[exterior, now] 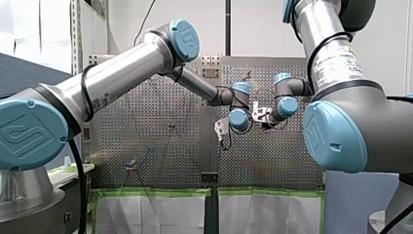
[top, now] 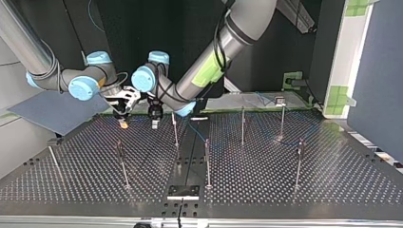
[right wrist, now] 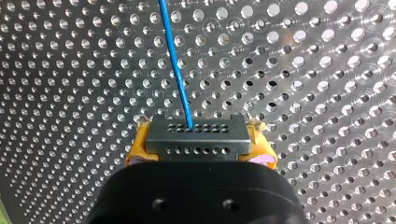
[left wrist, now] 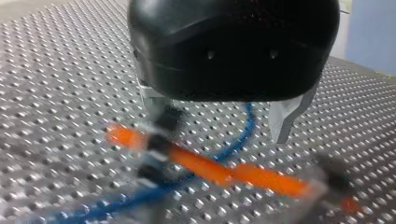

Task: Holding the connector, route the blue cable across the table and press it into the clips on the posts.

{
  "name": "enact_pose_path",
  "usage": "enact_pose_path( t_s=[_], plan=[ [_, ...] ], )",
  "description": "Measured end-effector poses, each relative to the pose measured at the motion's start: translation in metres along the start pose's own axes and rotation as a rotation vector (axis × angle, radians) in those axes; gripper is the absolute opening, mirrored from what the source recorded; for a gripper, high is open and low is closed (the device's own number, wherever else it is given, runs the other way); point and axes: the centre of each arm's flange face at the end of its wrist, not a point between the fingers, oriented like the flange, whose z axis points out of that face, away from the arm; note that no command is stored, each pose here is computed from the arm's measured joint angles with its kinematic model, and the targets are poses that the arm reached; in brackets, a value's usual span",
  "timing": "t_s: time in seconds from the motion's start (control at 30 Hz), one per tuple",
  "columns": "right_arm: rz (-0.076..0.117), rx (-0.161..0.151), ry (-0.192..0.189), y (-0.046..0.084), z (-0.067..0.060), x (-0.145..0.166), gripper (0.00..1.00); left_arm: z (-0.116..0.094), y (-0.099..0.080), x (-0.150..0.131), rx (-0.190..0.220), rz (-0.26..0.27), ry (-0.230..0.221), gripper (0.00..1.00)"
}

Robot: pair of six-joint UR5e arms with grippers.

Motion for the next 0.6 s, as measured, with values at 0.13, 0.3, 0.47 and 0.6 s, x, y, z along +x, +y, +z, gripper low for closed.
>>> enact_pose_path(
  t_s=[0.13, 0.3, 0.47, 0.6],
  plan=[
    [0.0, 0.0, 0.0, 0.0, 0.0, 0.0, 0.0, 0.008, 0.004, 0.014, -0.02, 0.011, 0.023, 1.0],
    [0.001, 0.003, 0.001, 0.001, 0.0, 0.0, 0.0, 0.011, 0.006, 0.022, -0.044, 0.021, 0.036, 1.0],
    [0.001, 0.005, 0.001, 0.001, 0.0, 0.0, 0.0, 0.006, 0.002, 0.026, -0.054, 0.028, 0.037, 1.0],
    [0.0, 0.005, 0.001, 0.001, 0.0, 0.0, 0.0, 0.002, -0.003, 0.027, -0.054, 0.039, 0.037, 0.8]
  ],
)
